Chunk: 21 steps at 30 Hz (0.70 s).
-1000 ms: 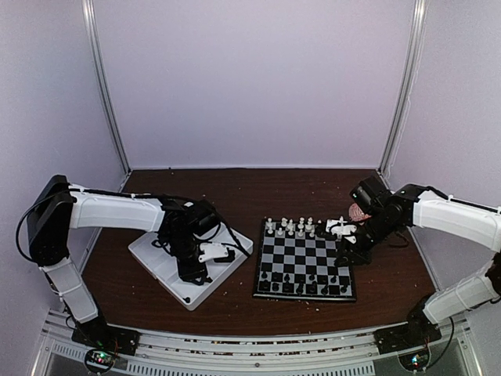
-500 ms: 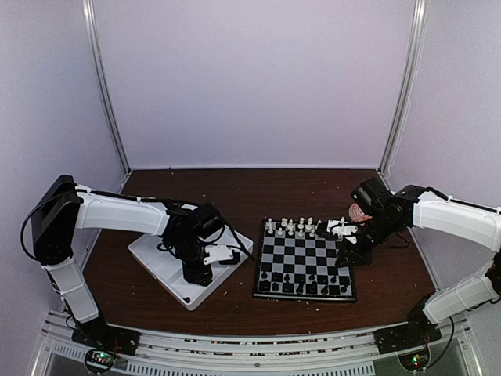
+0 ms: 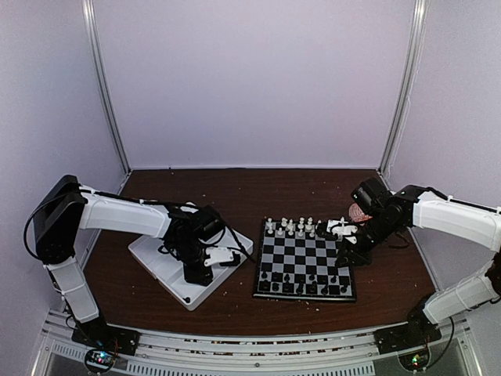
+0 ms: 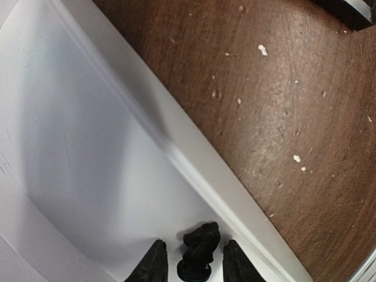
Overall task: Set up the chess pieces on the board
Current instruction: Pick up the knight from the storage box.
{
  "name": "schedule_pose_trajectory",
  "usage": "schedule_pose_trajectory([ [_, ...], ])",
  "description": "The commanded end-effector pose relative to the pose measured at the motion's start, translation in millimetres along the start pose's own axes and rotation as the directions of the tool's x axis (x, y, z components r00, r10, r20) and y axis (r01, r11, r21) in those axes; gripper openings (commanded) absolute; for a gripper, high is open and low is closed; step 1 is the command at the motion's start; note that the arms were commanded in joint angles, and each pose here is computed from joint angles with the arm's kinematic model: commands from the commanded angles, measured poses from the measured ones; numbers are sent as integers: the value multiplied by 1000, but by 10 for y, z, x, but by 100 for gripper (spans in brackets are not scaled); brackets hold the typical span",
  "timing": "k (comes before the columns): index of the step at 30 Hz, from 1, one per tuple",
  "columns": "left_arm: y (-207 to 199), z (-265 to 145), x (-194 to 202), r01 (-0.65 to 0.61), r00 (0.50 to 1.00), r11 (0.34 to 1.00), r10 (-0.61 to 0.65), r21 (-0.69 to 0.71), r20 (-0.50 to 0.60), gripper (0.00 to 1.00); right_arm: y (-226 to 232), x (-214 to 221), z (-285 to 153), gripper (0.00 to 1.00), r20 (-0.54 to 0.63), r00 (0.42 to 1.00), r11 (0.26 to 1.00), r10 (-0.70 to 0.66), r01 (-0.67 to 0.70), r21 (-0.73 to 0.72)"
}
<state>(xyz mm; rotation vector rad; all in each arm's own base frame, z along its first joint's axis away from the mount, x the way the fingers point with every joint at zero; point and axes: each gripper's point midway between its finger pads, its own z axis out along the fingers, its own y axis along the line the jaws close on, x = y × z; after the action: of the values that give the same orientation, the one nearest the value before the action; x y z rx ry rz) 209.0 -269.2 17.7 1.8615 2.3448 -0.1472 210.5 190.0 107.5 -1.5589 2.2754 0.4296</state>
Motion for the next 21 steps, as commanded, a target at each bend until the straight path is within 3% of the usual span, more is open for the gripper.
schedule_pose_trajectory([
  [1, 33, 26, 58, -14, 1000, 999, 14, -33, -21, 34, 5, 0, 18, 31, 7, 1000, 1000, 7, -7, -8],
  [15, -70, -80, 35, -60, 998, 998, 60, -36, -3, 32, 15, -21, 20, 31, 12, 1000, 1000, 7, -7, -21],
  [21, -64, 5, 49, -52, 998, 998, 50, -36, -31, 25, 17, -15, 21, 31, 14, 1000, 1000, 6, -6, -20],
])
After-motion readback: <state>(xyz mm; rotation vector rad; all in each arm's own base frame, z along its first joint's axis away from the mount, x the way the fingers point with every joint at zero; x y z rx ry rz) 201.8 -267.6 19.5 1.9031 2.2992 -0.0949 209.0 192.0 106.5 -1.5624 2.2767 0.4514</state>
